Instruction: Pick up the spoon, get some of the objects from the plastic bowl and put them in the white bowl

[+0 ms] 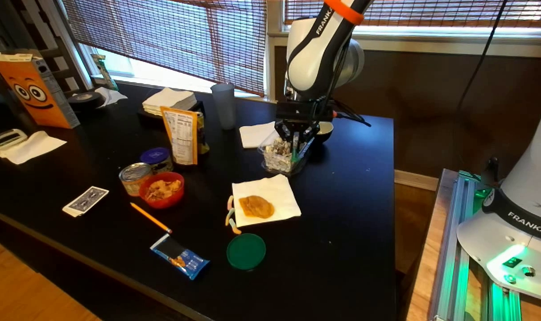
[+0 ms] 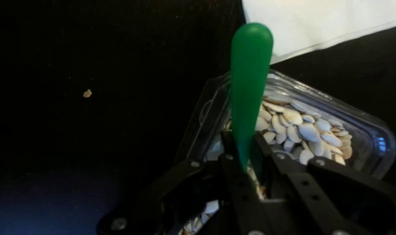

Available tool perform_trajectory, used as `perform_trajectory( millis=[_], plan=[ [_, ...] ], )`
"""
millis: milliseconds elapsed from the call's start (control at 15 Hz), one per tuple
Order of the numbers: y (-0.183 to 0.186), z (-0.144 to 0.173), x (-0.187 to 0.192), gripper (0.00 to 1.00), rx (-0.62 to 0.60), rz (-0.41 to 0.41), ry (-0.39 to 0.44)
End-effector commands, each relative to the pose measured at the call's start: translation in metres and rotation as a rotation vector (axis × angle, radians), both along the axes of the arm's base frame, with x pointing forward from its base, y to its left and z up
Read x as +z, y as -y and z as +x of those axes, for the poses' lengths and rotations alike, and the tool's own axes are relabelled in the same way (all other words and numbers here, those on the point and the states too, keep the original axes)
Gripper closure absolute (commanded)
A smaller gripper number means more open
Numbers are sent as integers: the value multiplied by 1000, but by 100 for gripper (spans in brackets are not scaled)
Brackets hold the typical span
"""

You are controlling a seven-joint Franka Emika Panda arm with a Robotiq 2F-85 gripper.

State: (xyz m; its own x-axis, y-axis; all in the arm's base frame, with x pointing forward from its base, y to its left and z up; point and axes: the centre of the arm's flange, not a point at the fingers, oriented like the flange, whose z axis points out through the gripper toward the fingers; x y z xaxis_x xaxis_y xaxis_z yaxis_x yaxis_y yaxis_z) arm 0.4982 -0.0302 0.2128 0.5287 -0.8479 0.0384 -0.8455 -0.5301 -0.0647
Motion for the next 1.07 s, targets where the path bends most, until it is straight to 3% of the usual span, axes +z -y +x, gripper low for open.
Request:
perform_trajectory(
  millis=[0,467,1000],
  plan=[
    [-11,-16,13,96,5,-37,17],
    [-24,-9,19,96,41,-77,24],
    [-25,-9,37,96,-11,-144,8]
  ],
)
